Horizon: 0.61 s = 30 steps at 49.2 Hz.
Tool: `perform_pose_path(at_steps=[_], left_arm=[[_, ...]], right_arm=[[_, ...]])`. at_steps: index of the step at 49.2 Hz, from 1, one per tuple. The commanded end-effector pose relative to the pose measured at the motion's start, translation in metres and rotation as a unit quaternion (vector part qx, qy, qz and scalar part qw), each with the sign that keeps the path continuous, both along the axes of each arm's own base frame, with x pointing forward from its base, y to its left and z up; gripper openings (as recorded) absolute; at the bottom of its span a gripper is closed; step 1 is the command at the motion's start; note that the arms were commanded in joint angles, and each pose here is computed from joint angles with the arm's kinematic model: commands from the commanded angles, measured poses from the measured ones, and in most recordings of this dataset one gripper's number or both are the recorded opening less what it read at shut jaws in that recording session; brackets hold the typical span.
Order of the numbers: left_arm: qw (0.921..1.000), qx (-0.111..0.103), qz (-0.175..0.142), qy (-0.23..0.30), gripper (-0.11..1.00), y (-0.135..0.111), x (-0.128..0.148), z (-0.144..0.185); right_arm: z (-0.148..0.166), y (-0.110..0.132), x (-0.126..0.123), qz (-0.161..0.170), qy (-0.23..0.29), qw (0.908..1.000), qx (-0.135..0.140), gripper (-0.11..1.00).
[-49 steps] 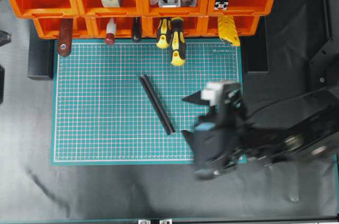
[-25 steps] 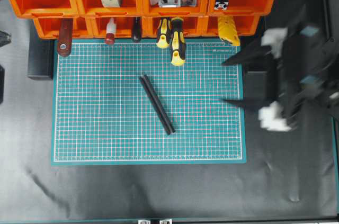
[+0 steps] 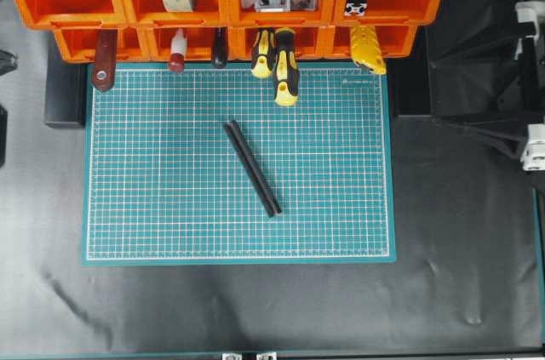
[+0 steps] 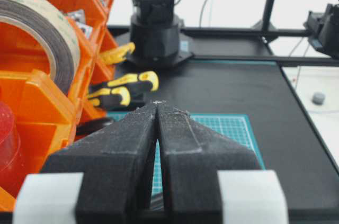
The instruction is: Pick frame from container rack with right arm.
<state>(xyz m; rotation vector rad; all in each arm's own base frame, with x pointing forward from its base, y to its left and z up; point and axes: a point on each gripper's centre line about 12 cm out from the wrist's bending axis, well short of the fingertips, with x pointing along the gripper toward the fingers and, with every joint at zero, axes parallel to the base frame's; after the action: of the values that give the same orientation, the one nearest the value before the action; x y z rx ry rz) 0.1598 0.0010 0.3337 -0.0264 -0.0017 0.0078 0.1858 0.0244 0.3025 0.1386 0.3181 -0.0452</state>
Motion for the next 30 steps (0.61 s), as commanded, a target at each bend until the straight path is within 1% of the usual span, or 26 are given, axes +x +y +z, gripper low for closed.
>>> perform_pose_path(at_steps=[1, 23, 30], left_arm=[[0.9999, 0.000, 0.000, -0.015, 0.00, 0.0000, -0.0001, 0.0123], [0.9999, -0.001, 0.000, -0.015, 0.00, 0.0000, -0.0001, 0.0123], [0.9999, -0.005, 0.000, -0.012, 0.00, 0.0001, 0.0003, 0.0112]], right_arm=[[0.0017, 0.0006, -0.0001, 0.005, -0.007, 1.0000, -0.001, 0.81], [-0.0010, -0.0011, -0.0032, 0.002, -0.006, 1.0000, -0.002, 0.81], [-0.0009, -0.0016, -0.0040, 0.002, -0.007, 1.0000, -0.003, 0.81]])
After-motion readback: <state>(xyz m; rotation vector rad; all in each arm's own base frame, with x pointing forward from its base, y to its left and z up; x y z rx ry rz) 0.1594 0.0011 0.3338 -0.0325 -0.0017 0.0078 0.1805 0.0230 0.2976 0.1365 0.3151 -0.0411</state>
